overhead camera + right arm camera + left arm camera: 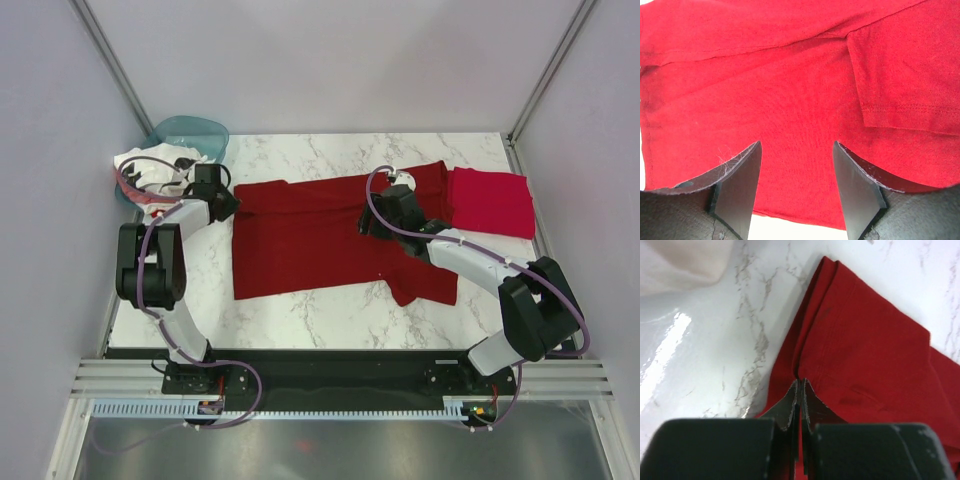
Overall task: Fold and stack the t-shirts
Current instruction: Flatten the tshirt out, then fold the tshirt
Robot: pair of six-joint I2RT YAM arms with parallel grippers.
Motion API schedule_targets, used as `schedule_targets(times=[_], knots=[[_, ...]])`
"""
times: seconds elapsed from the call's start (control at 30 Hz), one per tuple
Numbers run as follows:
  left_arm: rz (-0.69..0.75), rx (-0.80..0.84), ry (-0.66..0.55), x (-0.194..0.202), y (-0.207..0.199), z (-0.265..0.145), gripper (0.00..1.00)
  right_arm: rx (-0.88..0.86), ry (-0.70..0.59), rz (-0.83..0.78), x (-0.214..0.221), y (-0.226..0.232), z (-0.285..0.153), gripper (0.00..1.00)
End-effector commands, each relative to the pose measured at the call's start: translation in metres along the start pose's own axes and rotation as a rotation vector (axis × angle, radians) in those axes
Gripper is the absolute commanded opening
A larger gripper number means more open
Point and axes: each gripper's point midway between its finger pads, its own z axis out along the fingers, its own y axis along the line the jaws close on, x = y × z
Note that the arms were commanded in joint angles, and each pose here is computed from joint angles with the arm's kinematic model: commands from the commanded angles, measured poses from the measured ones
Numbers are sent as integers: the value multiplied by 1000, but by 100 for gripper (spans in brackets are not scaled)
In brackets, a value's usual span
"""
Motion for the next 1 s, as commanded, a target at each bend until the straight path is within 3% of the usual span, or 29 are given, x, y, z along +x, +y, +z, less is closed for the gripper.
schedule_targets(times=[0.0,0.27,0.37,0.5,0.6,0.8,0.87,0.97], knots=[[-22,-14,-59,-13,3,-16,2,-22,-20,5,-12,8,0,67],[-18,-45,-63,-8,14,-19,2,-24,-15,4,-10,8,1,67],[0,-50,-35,-1,16,-11,12,-22,-13,4,-9,8,1,67],[0,-50,0,7,16,-4,44,-20,-12,3,-9,7,2,67],[-1,-41,4,7,15,-4,50,-22,-12,5,-9,8,2,67],[-8,-15,4,9,13,-22,51,-25,-8,3,-8,8,3,67],[-27,-33,56,25,20,-30,52,-22,-6,3,-8,8,3,70],[-55,-62,106,41,28,-46,61,0,-12,9,-9,4,1,72]])
